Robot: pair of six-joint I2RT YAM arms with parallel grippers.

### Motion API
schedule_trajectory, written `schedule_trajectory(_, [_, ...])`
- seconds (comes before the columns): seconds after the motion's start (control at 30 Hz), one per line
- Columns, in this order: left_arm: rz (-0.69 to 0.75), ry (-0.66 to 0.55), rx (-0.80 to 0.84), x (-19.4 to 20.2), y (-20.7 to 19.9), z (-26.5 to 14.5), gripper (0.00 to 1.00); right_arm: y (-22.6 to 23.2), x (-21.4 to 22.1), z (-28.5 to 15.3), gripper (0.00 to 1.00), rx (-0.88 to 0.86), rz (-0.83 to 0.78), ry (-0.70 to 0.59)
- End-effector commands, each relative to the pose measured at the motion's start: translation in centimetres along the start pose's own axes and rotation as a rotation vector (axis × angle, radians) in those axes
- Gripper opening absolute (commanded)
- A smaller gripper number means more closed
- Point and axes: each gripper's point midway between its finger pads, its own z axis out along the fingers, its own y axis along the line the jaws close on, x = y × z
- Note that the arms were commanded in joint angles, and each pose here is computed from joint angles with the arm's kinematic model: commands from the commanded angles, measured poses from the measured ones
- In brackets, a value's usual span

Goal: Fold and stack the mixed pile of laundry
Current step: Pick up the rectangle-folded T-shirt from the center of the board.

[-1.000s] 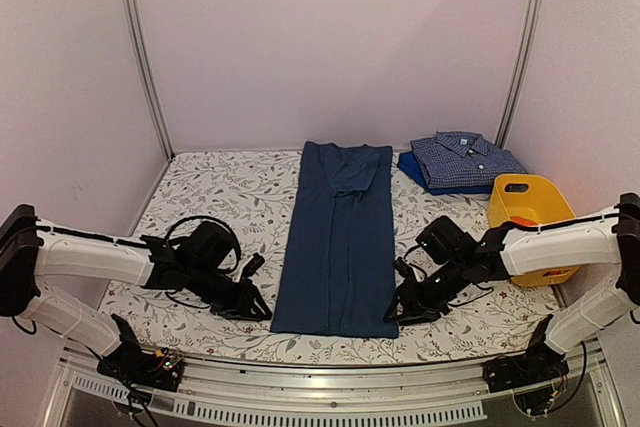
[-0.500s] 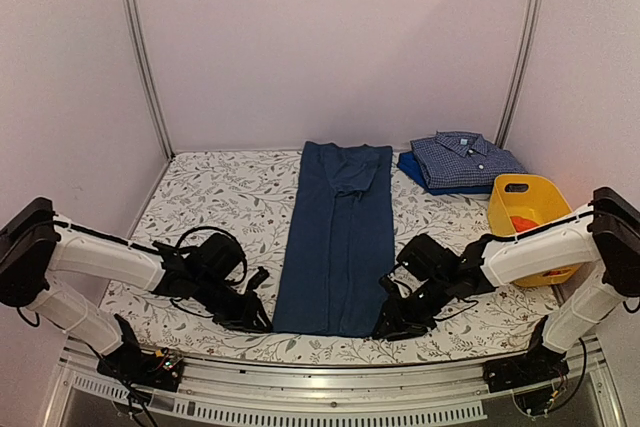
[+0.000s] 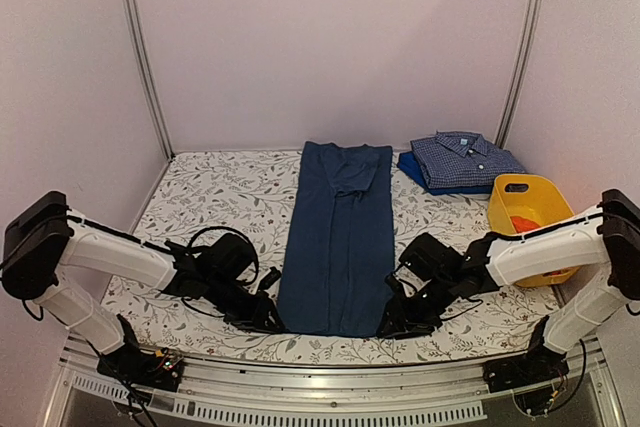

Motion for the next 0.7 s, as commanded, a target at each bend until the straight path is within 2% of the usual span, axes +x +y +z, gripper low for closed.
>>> schedule_trajectory(0.0, [-0.011, 0.021, -0.064, 0.8, 1.1, 0.3, 0.27, -3.6, 1.6, -2.1, 0.50, 0.156, 0.041, -0.027])
schedule_trajectory(0.17, [-0.006, 0.003, -0.070, 0.6, 0.9, -0.2, 0.27, -3.3, 1.1, -3.4, 0.48, 0.146, 0.057, -0.096])
schedule_trajectory(0.33, [-0.006, 0.001, -0.070, 0.5, 0.9, -0.2, 0.27, -2.8, 0.0, -1.8, 0.43, 0.148, 0.064, -0.086])
schedule_trajectory(0.67, [-0.001, 0.002, -0.092, 0.7, 1.1, -0.2, 0.27, -3.2, -0.2, 0.4, 0.41, 0.237, 0.041, -0.041])
